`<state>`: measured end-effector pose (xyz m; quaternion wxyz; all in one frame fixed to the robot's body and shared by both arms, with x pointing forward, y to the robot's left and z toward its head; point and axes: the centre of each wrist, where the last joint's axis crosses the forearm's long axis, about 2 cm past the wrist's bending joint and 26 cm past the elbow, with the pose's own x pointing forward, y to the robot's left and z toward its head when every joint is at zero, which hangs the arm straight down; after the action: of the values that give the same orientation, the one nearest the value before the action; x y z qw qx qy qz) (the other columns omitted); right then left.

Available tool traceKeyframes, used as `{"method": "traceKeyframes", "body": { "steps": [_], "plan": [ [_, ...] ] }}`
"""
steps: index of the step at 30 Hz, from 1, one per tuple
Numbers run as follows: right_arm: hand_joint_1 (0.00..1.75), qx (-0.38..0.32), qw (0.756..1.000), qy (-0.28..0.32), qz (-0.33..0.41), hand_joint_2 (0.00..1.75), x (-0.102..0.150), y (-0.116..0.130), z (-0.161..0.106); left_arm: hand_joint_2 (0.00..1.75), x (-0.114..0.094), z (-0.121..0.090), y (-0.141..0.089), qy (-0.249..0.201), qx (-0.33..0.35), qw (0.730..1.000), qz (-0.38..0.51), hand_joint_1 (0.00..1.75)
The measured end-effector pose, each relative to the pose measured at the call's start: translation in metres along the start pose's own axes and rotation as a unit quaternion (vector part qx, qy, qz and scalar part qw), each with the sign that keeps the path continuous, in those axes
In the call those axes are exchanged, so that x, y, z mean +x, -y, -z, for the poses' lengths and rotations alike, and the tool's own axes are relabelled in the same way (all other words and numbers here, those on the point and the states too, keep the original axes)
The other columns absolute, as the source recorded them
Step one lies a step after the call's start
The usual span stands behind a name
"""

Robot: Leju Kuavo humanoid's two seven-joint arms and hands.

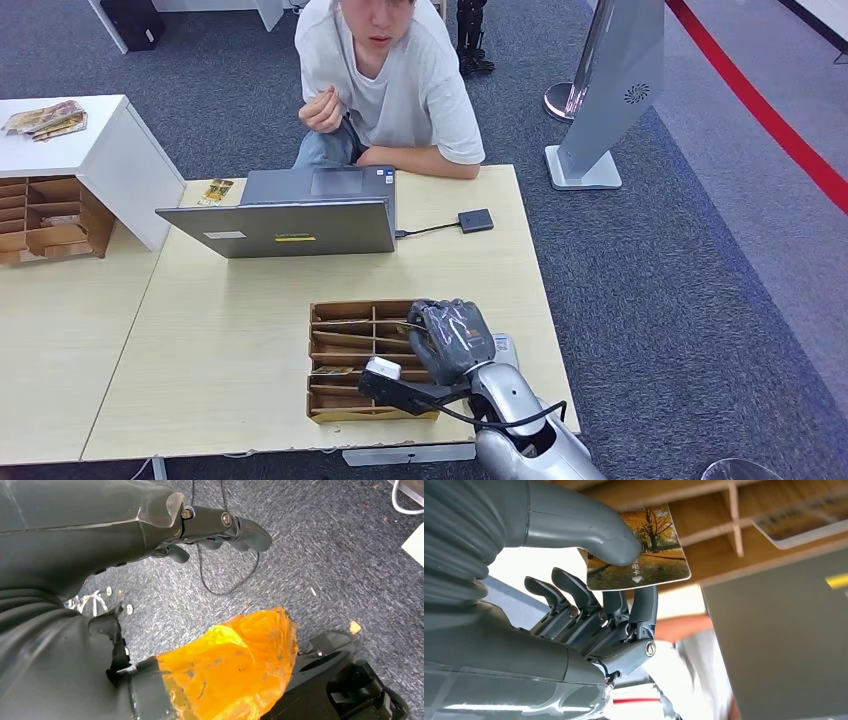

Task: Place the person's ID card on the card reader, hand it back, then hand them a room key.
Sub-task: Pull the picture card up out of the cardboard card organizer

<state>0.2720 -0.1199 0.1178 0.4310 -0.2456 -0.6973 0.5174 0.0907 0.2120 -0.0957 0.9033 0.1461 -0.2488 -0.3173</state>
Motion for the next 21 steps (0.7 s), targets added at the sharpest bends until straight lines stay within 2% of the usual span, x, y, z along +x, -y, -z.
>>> {"method": "traceKeyframes", "body": {
  "steps": [10,21],
  "plan": [
    [1.75,-0.076,0.996,0.038,-0.009,1.75,0.016,0.025,0.002,0.0,-0.001,0.0,0.0,0.0,0.002,1.0,-0.005,0.0],
    [1.75,-0.179,0.98,0.084,-0.03,1.75,0.03,0.066,-0.003,0.0,-0.003,-0.001,0.001,0.001,0.009,1.0,-0.014,0.0]
  ]
}}
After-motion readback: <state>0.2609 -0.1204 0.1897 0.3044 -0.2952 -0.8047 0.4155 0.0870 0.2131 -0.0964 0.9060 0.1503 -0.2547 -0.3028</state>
